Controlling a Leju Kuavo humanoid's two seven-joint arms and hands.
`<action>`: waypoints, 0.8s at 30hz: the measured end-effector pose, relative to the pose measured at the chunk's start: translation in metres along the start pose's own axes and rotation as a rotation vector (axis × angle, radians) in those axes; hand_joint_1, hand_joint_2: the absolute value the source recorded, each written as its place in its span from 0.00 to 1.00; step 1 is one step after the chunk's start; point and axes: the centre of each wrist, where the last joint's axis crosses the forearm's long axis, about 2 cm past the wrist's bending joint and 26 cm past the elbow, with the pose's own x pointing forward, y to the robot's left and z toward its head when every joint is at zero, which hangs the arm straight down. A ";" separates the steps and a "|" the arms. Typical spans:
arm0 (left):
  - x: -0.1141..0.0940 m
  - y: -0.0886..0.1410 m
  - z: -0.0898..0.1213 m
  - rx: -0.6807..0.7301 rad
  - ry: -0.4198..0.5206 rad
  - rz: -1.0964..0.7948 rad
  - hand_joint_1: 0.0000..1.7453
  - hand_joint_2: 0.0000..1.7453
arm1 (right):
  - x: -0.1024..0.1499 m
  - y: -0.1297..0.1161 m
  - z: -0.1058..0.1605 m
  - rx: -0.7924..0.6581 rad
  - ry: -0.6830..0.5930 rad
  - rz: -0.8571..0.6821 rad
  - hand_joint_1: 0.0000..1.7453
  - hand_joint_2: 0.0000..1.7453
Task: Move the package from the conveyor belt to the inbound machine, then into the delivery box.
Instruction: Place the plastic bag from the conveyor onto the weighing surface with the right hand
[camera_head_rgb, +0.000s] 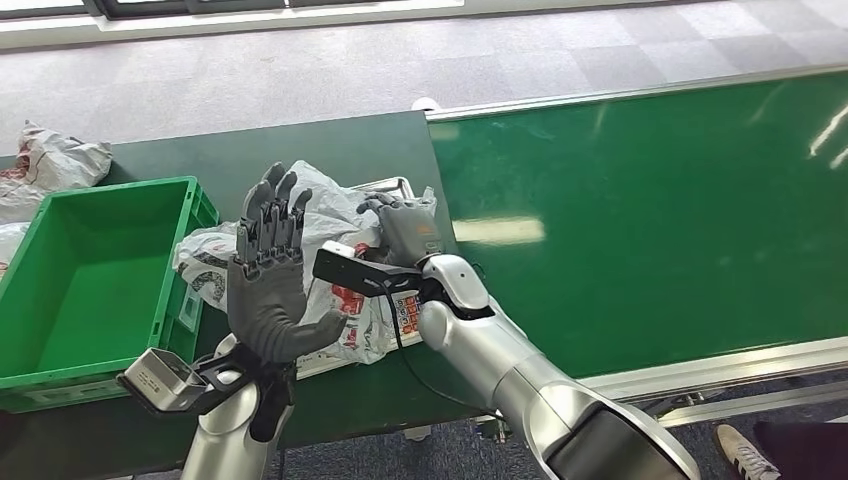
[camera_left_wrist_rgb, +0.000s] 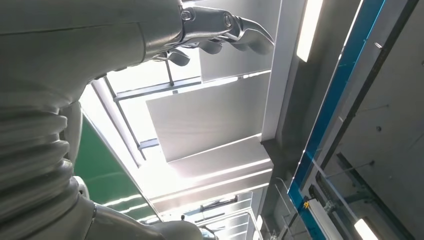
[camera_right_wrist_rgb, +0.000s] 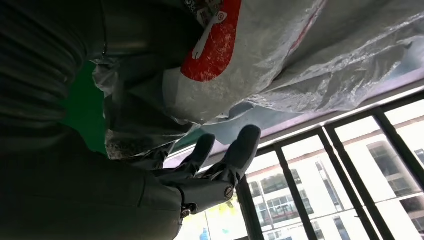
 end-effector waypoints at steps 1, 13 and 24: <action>0.000 0.000 0.000 0.000 0.001 0.000 0.00 1.00 | -0.002 0.002 0.001 0.007 0.007 0.002 0.00 1.00; -0.001 0.000 -0.001 -0.012 0.005 -0.008 0.00 1.00 | -0.011 0.005 0.004 0.079 -0.031 0.017 0.00 0.25; 0.001 0.001 -0.009 -0.032 -0.020 -0.010 0.00 1.00 | 0.009 -0.041 0.003 0.186 -0.720 -1.001 0.00 0.00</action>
